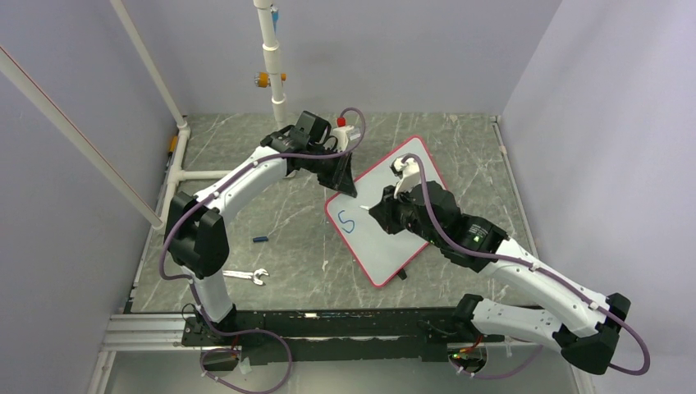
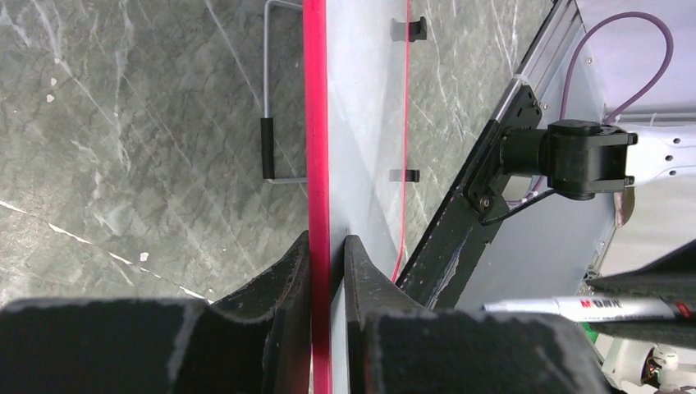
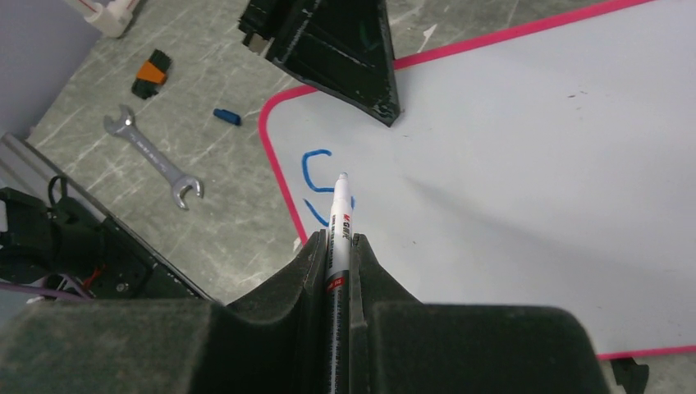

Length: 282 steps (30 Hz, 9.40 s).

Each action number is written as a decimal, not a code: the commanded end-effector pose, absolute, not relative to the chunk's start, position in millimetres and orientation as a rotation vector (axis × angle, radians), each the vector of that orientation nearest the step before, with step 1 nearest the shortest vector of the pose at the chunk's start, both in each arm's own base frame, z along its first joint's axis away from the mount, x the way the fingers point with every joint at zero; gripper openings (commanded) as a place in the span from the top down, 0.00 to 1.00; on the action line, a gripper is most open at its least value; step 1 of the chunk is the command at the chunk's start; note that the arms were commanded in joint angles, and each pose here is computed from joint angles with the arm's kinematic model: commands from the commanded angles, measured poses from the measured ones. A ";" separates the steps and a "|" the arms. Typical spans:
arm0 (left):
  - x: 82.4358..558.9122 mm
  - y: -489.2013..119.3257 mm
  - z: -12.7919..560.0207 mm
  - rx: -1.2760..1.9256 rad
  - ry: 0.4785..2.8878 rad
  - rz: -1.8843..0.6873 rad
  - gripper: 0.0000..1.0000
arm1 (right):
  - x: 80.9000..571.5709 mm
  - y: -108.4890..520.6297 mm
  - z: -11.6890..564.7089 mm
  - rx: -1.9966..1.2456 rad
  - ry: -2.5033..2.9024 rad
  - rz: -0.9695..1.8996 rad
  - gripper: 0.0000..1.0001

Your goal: Write a sentence on the whiteboard

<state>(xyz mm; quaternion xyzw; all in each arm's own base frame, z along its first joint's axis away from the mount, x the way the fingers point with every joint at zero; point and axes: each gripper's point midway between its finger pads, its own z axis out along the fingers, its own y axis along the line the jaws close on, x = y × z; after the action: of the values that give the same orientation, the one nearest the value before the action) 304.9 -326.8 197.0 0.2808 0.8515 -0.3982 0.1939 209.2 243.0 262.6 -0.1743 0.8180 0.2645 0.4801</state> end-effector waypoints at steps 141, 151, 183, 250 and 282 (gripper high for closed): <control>324.2 -322.5 219.8 0.850 2.270 -1.021 1.00 | 221.8 243.6 196.4 -0.530 2.090 0.728 1.00; 322.8 -323.6 220.6 0.854 2.267 -1.033 1.00 | 240.3 247.2 210.3 -0.513 2.065 0.674 1.00; 323.4 -323.5 221.1 0.853 2.266 -1.033 1.00 | 236.2 224.6 192.8 -0.449 2.165 0.656 1.00; 319.7 -321.7 230.4 0.858 2.240 -1.036 1.00 | 307.3 198.0 255.3 -0.306 2.042 0.559 1.00; 318.9 -322.2 231.9 0.861 2.235 -1.042 1.00 | 282.5 195.5 211.8 -0.307 2.138 0.618 1.00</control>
<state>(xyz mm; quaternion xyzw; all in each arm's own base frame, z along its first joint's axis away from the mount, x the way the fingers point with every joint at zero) 301.8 -318.6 197.2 0.2918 0.8536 -0.3899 0.1848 289.6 197.6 211.1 -0.1266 0.8622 0.2384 0.4287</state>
